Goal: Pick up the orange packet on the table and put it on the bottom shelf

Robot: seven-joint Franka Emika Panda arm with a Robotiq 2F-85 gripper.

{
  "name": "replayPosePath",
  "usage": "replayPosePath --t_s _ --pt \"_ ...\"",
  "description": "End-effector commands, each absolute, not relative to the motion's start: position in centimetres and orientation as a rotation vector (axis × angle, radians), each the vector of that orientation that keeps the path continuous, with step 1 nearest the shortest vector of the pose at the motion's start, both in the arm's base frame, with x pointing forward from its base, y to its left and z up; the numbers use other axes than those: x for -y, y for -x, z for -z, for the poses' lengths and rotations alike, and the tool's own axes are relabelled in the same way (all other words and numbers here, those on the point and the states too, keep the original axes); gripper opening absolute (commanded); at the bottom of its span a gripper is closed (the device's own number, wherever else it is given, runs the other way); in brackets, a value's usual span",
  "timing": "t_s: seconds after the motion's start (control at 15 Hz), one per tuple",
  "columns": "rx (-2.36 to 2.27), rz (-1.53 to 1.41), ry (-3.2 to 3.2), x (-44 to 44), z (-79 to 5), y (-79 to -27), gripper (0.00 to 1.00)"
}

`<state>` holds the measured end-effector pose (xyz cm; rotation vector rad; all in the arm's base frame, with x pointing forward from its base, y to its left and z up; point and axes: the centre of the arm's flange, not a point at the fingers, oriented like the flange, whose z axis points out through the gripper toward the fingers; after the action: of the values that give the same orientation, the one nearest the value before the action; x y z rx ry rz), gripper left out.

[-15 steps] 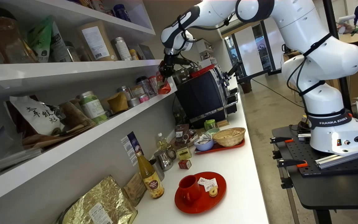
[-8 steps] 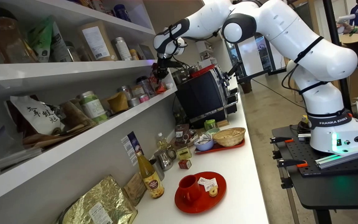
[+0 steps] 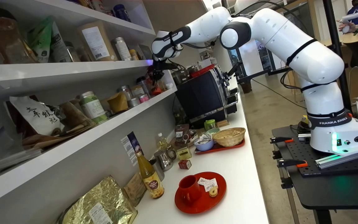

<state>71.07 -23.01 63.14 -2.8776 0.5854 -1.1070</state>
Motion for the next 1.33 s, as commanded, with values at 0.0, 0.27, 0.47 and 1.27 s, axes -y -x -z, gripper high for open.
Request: replayPosePath --t_s 0.0,0.27,0.47,1.27 --pt "-0.561 1.053 2.925 22.8 -63.8 -73.5 0.43" --pt "-0.575 0.996 2.947 22.1 -63.1 -72.6 0.69" --pt "-0.643 0.933 2.998 21.2 -63.0 -69.7 0.93" --pt "-0.389 0.614 3.047 14.7 -58.5 -57.7 1.00"
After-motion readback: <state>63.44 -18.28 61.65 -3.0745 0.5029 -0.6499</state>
